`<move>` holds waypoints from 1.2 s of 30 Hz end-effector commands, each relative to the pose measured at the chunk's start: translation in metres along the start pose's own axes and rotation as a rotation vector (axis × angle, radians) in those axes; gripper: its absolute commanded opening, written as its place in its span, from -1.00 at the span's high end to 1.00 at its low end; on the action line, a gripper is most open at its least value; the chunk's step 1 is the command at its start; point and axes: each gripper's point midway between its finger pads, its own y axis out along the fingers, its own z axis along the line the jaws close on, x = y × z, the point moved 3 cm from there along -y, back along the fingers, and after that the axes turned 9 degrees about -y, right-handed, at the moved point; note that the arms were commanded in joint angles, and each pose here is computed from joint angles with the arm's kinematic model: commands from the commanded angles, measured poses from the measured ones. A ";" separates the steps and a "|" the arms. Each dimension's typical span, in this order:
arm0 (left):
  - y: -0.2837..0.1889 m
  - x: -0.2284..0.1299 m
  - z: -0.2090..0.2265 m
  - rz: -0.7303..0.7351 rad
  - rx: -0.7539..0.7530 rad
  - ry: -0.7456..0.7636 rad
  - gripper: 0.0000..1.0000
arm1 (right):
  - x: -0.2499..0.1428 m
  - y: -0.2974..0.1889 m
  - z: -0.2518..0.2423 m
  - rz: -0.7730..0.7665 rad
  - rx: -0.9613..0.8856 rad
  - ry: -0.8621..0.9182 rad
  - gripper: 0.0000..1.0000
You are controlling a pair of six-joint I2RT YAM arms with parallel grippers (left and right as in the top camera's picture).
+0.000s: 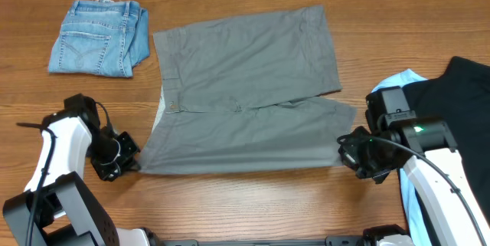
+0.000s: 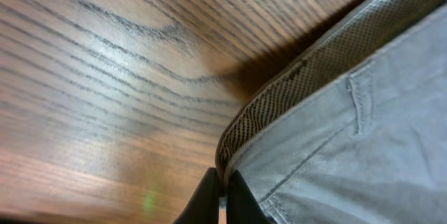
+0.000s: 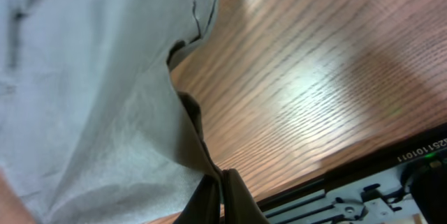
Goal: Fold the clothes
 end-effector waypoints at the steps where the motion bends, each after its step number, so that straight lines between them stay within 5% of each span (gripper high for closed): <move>1: -0.028 0.020 0.007 -0.126 0.039 0.027 0.92 | 0.018 -0.024 -0.004 -0.146 -0.043 -0.008 0.92; 16: -0.131 -0.007 0.004 -0.521 -0.091 0.085 0.92 | 0.038 -0.089 0.042 -0.313 0.171 -0.108 0.92; 26: -0.152 0.017 -0.046 -0.639 -0.320 0.197 0.92 | 0.099 -0.090 0.100 -0.486 0.324 -0.138 0.92; 36: -0.124 0.048 -0.108 -0.641 -0.344 0.323 0.92 | 0.177 -0.053 0.130 -0.565 0.361 -0.109 0.92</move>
